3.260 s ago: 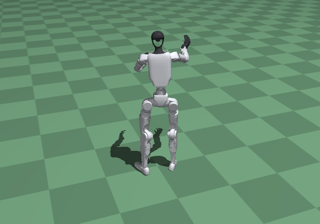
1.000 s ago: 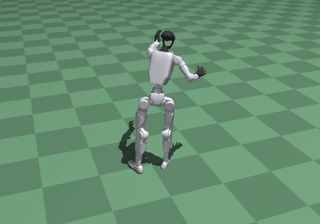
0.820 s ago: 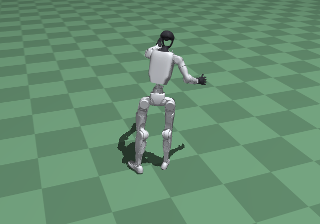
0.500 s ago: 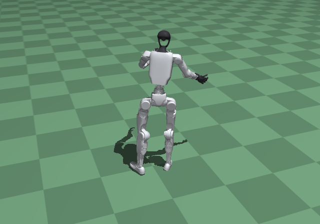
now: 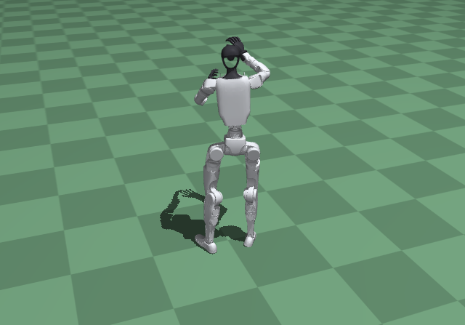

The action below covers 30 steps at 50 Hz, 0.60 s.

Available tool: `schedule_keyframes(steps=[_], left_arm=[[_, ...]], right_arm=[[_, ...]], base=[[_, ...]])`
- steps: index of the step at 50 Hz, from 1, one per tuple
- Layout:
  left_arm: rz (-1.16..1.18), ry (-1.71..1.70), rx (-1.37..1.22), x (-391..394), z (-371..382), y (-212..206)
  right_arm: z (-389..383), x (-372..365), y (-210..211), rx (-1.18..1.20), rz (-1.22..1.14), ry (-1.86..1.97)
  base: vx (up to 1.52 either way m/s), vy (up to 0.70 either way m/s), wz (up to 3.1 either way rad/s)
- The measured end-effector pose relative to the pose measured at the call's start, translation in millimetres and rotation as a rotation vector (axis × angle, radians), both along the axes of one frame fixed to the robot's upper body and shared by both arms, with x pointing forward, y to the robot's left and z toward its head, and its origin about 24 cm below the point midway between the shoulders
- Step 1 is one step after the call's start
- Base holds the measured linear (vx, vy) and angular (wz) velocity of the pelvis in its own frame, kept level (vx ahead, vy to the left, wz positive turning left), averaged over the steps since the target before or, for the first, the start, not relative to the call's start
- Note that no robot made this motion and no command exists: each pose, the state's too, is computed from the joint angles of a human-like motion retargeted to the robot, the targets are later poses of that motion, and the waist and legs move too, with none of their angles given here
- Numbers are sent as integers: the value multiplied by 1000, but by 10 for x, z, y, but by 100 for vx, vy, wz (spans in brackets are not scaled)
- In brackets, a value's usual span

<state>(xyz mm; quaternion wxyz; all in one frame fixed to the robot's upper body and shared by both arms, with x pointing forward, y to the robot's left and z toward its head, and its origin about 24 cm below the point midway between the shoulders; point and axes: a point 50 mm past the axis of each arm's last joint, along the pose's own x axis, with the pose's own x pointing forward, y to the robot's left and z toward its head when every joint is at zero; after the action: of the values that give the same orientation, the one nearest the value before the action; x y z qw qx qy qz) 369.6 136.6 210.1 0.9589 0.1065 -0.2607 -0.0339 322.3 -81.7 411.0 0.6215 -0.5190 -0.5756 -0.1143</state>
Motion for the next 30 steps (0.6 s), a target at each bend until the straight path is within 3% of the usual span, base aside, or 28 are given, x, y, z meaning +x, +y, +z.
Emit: schedule_keyframes(steps=[6, 10, 30], left_arm=[[-16, -23, -44, -103, -62, 58], [-154, -44, -282, -135, 93, 128], [-305, 47, -201, -198, -131, -244]], right_arm=[[-100, -236, 555, -430, -73, -292], [-185, -310, 835, -597, -42, -501], [-697, -16, 804, -696, -60, -364]], base=[[-2, 1, -9], [-6, -7, -38], [-3, 12, 16]])
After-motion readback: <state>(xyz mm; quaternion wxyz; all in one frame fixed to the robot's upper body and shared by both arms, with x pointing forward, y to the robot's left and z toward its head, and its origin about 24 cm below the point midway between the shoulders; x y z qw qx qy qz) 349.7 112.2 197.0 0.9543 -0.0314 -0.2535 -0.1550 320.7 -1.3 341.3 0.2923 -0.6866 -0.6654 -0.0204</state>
